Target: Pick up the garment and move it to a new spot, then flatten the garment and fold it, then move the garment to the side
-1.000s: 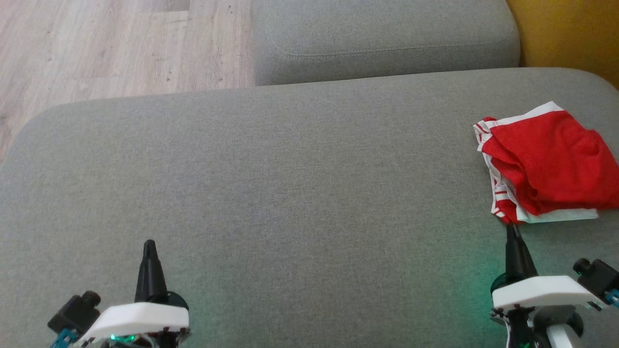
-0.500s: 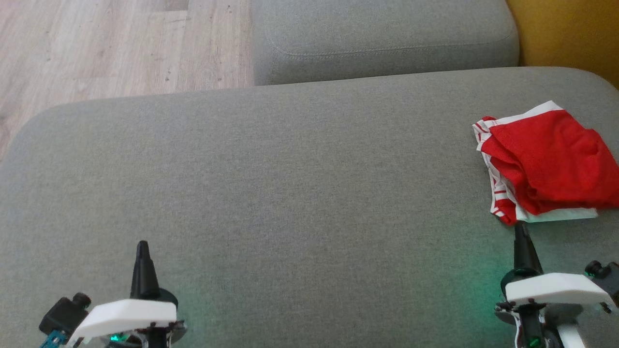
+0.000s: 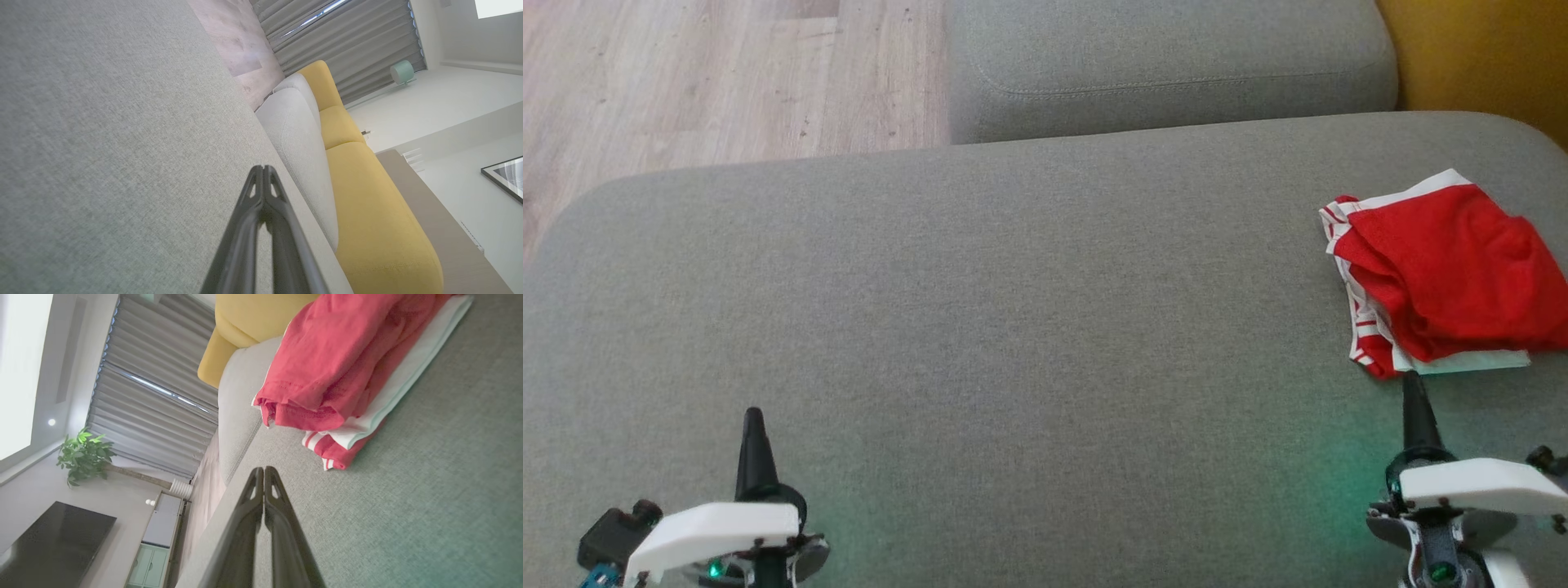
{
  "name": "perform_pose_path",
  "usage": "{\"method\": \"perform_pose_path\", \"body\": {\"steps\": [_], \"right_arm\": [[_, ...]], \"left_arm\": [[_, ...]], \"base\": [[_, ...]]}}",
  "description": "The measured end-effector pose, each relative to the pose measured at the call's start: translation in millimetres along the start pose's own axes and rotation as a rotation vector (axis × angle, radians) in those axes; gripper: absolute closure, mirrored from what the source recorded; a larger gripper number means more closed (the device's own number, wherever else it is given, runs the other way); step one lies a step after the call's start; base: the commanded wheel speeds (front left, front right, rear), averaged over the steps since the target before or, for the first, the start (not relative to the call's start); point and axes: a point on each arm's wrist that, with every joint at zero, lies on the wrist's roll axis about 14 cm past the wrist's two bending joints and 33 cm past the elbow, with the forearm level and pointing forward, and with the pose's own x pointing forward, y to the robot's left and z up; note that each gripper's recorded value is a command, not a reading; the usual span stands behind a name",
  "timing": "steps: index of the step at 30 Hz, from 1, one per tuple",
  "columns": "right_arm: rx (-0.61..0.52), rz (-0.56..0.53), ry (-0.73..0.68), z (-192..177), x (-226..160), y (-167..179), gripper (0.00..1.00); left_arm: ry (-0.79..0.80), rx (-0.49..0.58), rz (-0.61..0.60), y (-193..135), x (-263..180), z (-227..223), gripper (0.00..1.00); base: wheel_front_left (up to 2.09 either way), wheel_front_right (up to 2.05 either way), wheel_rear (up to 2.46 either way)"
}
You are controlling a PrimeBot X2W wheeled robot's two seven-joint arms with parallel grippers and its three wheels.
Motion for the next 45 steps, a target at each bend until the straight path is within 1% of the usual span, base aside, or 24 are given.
{"method": "perform_pose_path", "body": {"steps": [24, 35, 45], "right_arm": [[0.27, 0.022, -0.02, 13.4, 1.6, 5.1, 1.0], [0.391, 0.056, -0.03, 21.2, 5.0, 13.4, 1.0], [0.5, 0.076, -0.034, 26.8, 4.6, 15.6, 1.0]], "left_arm": [[-0.004, -0.228, -0.009, -0.4, 5.0, 10.8, 1.0], [0.002, -0.33, -0.013, 0.1, 5.4, 12.3, 1.0], [-0.005, -0.425, -0.045, -6.1, 9.7, 20.1, 1.0]], "base": [[0.0, 0.0, 0.0], [0.0, 0.0, 0.0], [0.0, 0.0, 0.0]]}}
